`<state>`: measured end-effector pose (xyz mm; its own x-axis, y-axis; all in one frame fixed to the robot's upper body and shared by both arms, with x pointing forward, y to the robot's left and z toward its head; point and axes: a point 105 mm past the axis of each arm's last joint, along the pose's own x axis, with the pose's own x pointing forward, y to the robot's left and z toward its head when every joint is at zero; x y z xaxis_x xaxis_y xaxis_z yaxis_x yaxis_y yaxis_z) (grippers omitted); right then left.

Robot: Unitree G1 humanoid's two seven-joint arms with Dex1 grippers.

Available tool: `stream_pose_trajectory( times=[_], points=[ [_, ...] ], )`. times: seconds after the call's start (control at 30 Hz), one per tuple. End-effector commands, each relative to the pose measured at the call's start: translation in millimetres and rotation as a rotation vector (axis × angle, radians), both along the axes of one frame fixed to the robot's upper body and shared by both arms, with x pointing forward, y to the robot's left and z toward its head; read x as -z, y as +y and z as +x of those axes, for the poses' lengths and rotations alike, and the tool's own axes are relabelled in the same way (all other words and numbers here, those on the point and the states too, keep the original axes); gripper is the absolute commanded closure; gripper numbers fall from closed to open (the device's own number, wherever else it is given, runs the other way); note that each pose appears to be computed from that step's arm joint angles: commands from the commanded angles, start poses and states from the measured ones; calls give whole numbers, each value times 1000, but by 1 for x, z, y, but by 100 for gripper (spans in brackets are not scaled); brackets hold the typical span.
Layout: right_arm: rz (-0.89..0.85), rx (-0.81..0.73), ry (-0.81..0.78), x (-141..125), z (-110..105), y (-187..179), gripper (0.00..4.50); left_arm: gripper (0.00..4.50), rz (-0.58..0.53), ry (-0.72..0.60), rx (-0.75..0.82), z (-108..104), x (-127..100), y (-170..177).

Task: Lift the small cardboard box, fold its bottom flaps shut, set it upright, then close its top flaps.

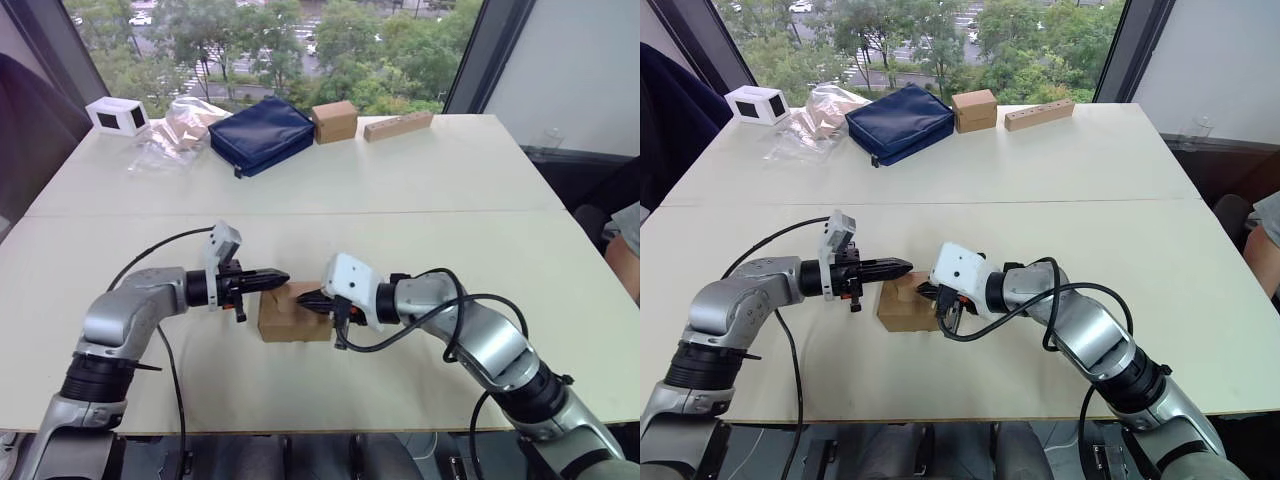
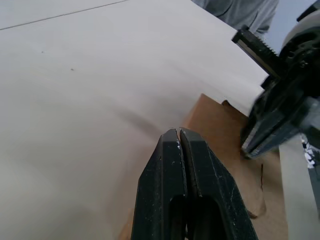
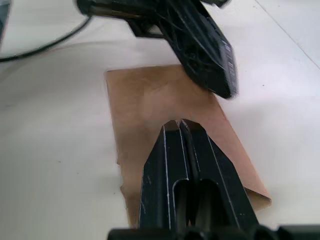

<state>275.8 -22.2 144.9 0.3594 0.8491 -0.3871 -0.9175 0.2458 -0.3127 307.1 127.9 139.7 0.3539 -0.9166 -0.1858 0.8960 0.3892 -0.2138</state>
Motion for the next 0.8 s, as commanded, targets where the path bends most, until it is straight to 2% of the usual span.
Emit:
stream_pose_trajectory(
  times=[0.03,0.23,0.43,0.8],
  points=[
    [4,-14,-41,-5,-1,4,450,446,-11,-10,2,-3,-5,1],
    [101,-67,-21,-23,-13,11,450,446,-14,-13,-18,2,-6,3],
    [110,-114,7,-25,-23,9,450,446,-34,-20,-28,7,-12,3],
    [53,-76,-7,-14,-12,11,450,446,-51,2,-11,2,-13,0]
  ],
)
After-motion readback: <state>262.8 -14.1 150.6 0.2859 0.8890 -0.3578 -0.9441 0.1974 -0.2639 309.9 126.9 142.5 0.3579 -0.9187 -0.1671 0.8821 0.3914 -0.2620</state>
